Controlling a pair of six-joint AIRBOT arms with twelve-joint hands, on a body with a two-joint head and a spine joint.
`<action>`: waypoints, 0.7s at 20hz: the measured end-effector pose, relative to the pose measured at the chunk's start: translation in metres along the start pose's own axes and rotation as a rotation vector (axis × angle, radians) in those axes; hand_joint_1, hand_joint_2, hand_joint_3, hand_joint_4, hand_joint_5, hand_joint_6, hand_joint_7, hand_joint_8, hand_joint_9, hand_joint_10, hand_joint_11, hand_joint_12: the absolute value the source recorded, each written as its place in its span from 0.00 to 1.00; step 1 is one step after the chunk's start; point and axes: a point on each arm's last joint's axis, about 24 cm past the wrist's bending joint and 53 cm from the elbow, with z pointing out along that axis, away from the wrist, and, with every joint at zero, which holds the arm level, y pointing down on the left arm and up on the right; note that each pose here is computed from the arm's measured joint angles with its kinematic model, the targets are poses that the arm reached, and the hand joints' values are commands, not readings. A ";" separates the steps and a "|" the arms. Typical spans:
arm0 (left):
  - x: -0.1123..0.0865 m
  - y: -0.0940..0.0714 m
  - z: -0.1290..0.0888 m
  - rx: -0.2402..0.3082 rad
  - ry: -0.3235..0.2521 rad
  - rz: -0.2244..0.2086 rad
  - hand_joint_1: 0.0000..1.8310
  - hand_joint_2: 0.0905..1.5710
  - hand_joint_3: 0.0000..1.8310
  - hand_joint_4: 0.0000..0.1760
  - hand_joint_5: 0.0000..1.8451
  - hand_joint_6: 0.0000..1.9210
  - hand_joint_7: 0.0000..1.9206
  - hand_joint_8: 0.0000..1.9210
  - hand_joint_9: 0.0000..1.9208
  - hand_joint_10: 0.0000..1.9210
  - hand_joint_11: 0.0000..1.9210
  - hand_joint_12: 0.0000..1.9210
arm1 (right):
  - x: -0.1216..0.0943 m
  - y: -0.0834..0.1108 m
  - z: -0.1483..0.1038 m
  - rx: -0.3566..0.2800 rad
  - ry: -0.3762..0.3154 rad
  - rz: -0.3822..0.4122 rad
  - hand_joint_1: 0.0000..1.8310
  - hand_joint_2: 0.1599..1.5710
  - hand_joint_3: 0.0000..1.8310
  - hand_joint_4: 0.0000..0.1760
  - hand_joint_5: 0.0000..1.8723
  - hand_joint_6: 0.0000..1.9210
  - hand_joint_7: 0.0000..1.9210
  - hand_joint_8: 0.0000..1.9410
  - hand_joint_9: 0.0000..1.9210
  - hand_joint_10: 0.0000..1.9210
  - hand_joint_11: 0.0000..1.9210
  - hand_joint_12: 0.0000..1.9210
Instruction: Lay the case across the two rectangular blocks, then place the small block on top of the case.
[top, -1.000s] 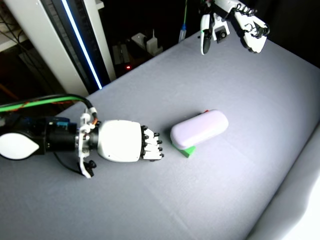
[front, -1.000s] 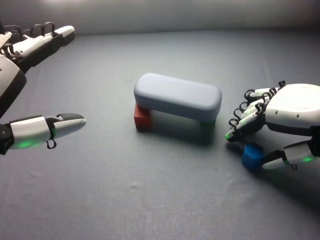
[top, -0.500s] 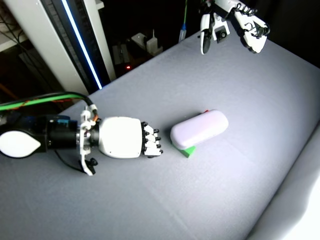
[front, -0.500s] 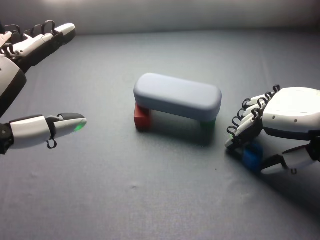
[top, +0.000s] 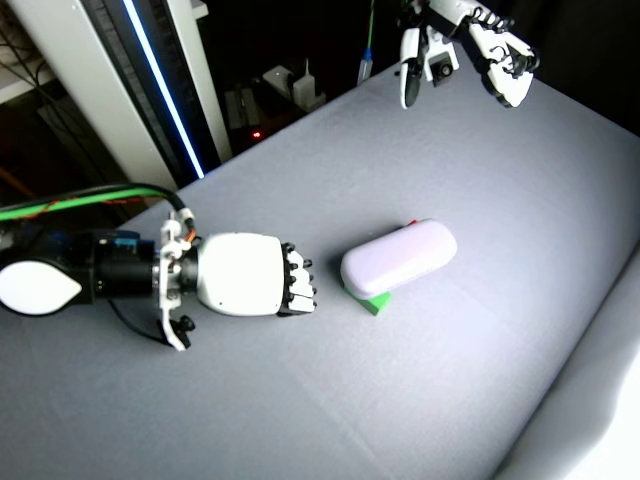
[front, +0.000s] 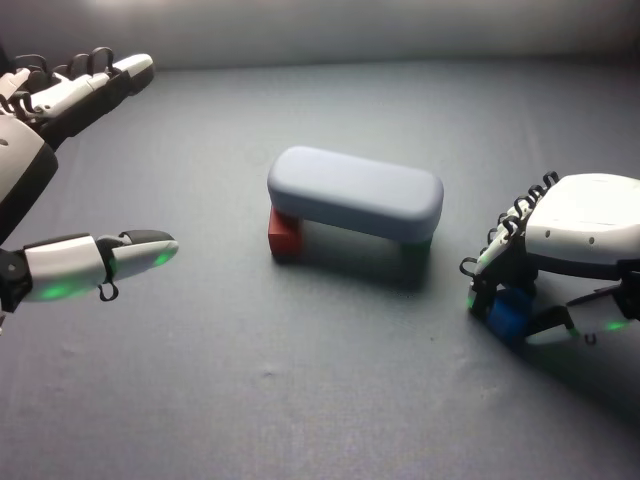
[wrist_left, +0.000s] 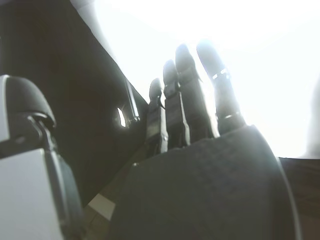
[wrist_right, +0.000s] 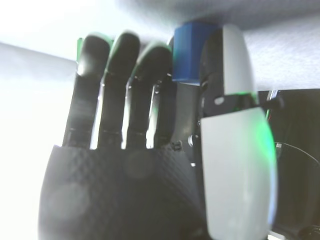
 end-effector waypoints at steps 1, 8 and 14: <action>0.000 0.000 0.000 -0.001 -0.001 -0.001 0.48 0.58 0.00 0.01 0.14 0.00 0.18 0.00 0.21 0.00 0.00 0.56 | -0.002 0.001 0.000 -0.002 -0.005 0.002 0.68 0.68 0.00 0.00 0.53 0.44 0.49 0.63 0.42 0.69 0.33 0.86; 0.001 0.002 -0.002 -0.006 0.004 -0.002 0.47 0.58 0.00 0.06 0.14 0.00 0.18 0.00 0.22 0.00 0.00 0.55 | -0.065 0.037 0.004 -0.106 -0.141 -0.018 0.67 0.69 0.00 0.00 0.44 0.63 0.54 0.51 0.45 0.66 0.38 0.86; 0.001 0.004 -0.002 -0.011 0.005 -0.003 0.47 0.58 0.00 0.06 0.14 0.00 0.18 0.00 0.21 0.00 0.01 0.55 | -0.120 0.056 0.005 -0.156 -0.252 -0.055 0.69 0.65 0.00 0.00 0.50 0.54 0.61 0.38 0.54 0.49 0.44 0.69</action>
